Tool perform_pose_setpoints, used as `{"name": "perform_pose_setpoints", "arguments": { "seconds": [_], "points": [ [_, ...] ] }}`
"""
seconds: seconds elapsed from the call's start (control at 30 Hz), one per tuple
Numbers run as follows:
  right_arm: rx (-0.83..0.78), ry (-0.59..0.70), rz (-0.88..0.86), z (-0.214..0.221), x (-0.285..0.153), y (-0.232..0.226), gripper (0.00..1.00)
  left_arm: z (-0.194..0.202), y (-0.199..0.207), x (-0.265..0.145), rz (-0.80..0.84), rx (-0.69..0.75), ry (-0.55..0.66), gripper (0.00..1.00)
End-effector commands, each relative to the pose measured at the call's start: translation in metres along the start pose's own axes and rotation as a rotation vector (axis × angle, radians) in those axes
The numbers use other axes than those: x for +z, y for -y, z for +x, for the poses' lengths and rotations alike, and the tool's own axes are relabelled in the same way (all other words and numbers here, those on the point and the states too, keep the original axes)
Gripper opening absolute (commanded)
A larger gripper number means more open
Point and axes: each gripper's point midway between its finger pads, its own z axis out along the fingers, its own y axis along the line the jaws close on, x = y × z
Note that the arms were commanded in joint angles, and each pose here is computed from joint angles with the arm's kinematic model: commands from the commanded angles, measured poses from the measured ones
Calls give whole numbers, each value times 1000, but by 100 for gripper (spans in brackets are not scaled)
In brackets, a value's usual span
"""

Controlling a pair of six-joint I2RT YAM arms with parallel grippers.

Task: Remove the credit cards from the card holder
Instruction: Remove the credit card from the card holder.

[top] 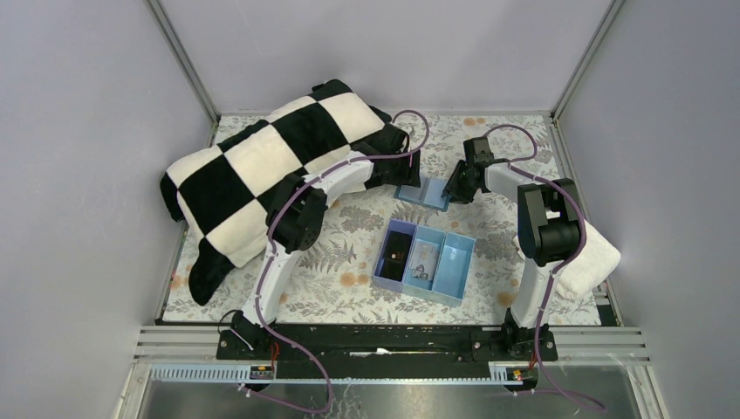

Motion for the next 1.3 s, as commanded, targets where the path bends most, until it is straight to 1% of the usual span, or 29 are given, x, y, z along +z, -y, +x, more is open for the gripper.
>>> {"name": "perform_pose_setpoints", "arguments": {
  "seconds": [0.0, 0.17, 0.3, 0.47, 0.57, 0.67, 0.9, 1.27],
  "points": [
    [-3, -13, 17, 2, -9, 4, 40, 1, 6, 9, 39, -4, -12, 65],
    [-2, -16, 19, 4, -8, 5, 40, 10, 6, 13, 58, -6, -40, 62],
    [-1, -20, 20, 5, -8, 6, 40, 7, 12, 8, 71, -3, -31, 57],
    [0, -19, 22, 5, -8, 6, 40, 1, 35, -3, 173, 21, -22, 50],
    [5, -23, 22, 7, -7, 7, 40, 2, 48, -6, 239, 14, -43, 49],
    [5, -26, 19, 8, -7, 7, 40, 1, 55, -10, 268, -1, -51, 48],
    [4, -24, 20, 8, -8, 8, 40, -10, 80, -30, 349, 4, -18, 48],
    [-6, -12, 8, 6, -14, 5, 41, -17, 94, -41, 390, 10, 1, 48]
  ]
}}
